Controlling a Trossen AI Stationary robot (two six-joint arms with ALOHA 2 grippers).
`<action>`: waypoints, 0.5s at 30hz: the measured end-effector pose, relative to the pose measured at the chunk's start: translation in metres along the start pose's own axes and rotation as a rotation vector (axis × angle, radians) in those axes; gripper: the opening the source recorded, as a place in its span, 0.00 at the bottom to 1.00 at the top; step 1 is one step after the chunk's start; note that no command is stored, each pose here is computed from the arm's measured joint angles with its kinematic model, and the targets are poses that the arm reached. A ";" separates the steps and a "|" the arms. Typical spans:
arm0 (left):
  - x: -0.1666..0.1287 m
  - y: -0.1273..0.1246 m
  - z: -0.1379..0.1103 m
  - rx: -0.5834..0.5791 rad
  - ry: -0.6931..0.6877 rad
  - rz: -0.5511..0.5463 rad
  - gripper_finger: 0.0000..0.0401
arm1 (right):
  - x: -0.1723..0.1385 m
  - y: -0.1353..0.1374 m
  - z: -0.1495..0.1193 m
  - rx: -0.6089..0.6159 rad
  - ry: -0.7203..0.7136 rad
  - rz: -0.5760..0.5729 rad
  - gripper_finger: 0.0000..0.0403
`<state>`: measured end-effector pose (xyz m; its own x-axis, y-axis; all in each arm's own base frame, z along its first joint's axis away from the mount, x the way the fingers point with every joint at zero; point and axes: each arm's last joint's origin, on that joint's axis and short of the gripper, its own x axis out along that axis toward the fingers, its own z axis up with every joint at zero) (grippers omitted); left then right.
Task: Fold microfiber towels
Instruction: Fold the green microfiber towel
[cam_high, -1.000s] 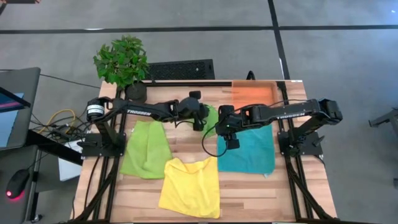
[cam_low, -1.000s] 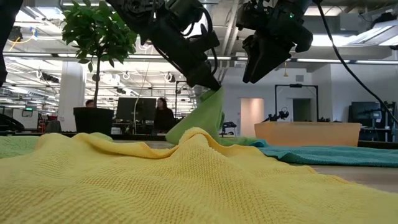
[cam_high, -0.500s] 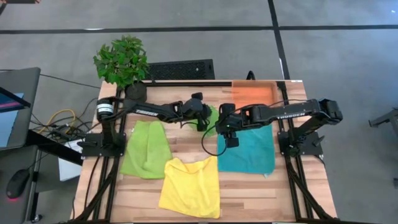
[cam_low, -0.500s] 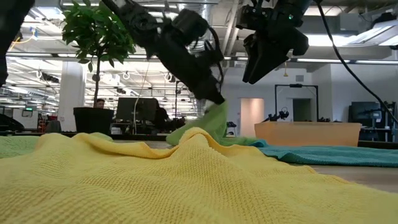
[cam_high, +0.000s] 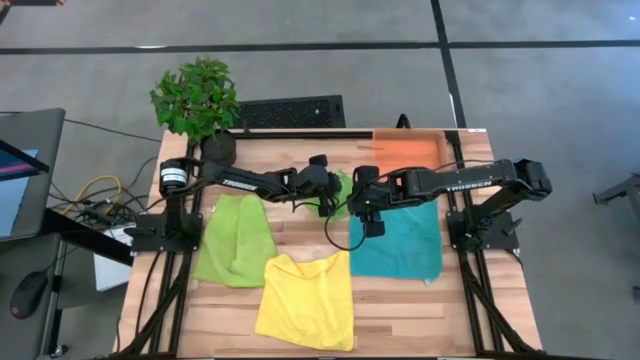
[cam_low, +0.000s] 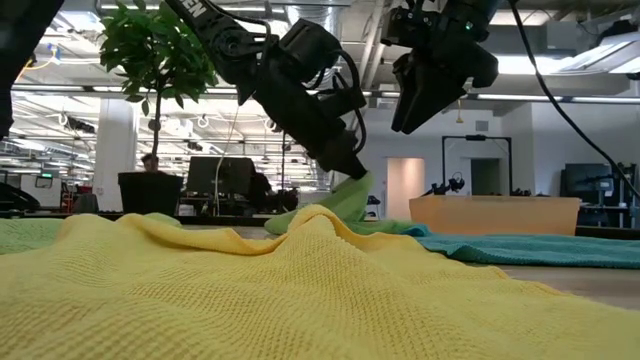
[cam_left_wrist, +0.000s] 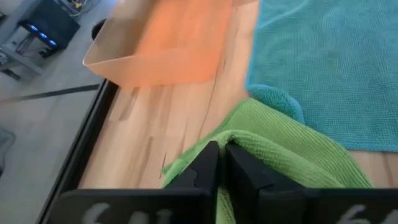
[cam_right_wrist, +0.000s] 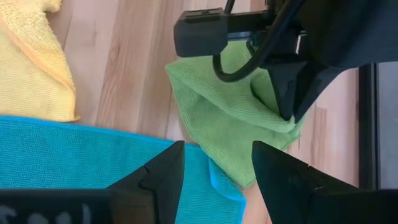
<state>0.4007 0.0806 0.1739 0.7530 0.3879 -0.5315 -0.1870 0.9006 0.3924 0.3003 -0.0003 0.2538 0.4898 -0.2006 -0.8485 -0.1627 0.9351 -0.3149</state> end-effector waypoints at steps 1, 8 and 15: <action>0.000 0.000 0.000 -0.008 0.000 0.000 0.09 | 0.000 0.000 0.000 0.000 0.000 0.000 0.53; 0.000 -0.001 0.001 -0.030 -0.006 0.000 0.30 | 0.000 0.000 0.000 0.000 0.000 0.000 0.53; -0.013 -0.009 0.014 0.024 -0.051 -0.008 0.40 | 0.000 0.000 -0.001 -0.004 0.014 0.004 0.53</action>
<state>0.4015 0.0645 0.1871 0.7859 0.3700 -0.4955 -0.1663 0.8982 0.4069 0.2991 -0.0003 0.2530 0.4774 -0.2012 -0.8553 -0.1679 0.9346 -0.3135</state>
